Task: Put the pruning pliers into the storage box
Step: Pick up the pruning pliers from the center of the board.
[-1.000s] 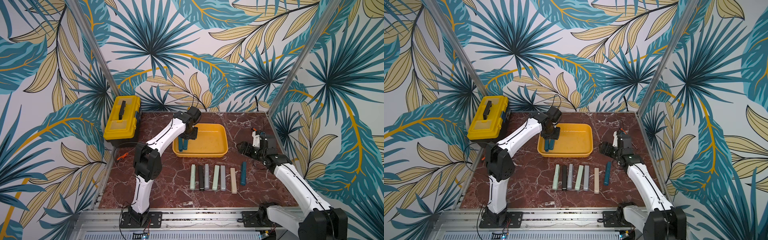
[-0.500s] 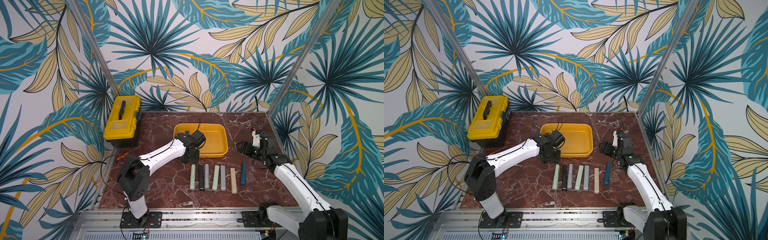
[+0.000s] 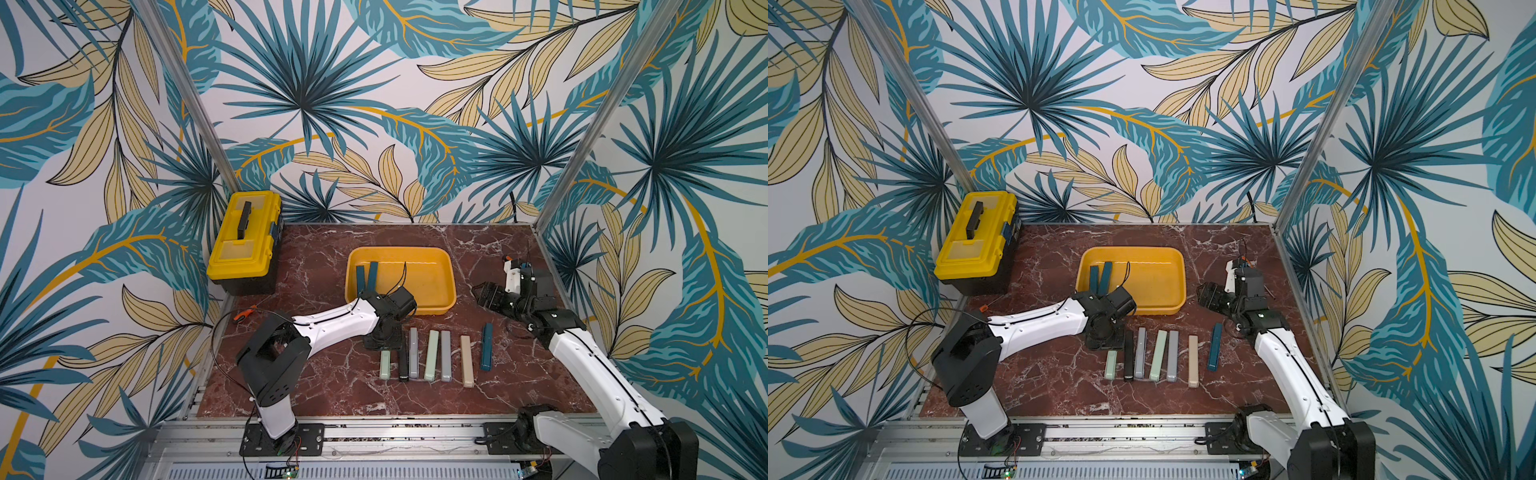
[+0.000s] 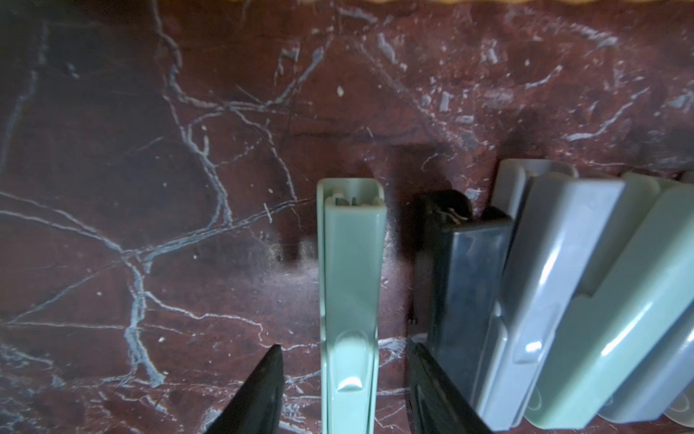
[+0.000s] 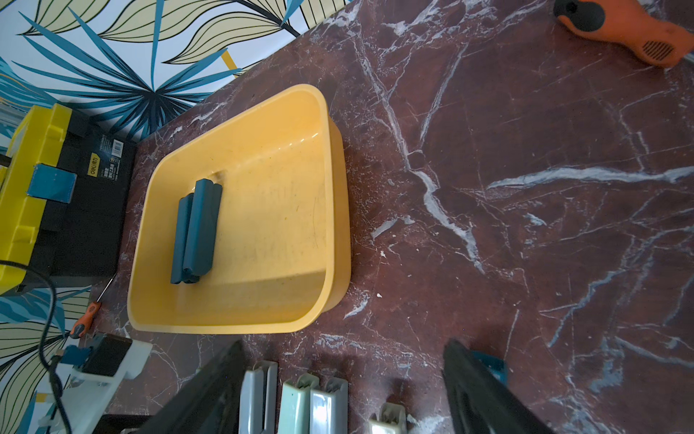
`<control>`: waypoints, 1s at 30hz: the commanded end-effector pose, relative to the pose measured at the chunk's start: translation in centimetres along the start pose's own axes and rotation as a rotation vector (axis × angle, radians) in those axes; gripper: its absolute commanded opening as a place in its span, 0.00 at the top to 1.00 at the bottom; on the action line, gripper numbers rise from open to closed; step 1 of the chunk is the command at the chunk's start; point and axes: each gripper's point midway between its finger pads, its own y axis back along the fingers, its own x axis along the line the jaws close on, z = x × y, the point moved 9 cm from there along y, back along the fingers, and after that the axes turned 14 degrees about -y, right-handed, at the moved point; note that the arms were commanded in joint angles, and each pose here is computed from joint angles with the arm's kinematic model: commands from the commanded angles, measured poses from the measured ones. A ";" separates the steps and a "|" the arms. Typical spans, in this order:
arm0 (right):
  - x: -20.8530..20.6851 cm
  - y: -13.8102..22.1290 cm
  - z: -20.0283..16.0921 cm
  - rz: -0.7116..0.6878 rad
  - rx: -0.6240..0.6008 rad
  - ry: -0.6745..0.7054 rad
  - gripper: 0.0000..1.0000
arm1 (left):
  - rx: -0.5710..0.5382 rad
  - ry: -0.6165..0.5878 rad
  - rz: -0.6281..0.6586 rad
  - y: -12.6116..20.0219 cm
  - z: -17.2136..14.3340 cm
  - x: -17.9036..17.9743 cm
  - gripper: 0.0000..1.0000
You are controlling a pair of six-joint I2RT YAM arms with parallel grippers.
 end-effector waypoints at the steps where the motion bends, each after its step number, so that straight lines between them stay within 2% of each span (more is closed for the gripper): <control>1: -0.5 -0.3 -0.7 -0.011 0.025 -0.001 0.16 | 0.003 0.009 -0.017 -0.8 -0.1 -0.5 0.46; 13: -0.5 -0.7 -0.7 -0.017 0.032 0.001 0.16 | 0.055 0.004 0.001 -3.2 -0.8 -0.5 0.56; 17: -0.5 -0.8 -0.7 -0.017 0.032 0.000 0.16 | 0.060 0.003 0.008 -3.5 -0.8 -0.4 0.64; 24: -0.5 -0.9 -0.8 -0.015 0.035 -0.002 0.16 | 0.068 -0.007 0.003 -3.5 -0.9 -0.5 0.82; 30: -0.5 -1.0 -0.8 -0.015 0.037 -0.003 0.16 | 0.068 -0.016 0.009 -3.1 -0.9 -0.4 0.89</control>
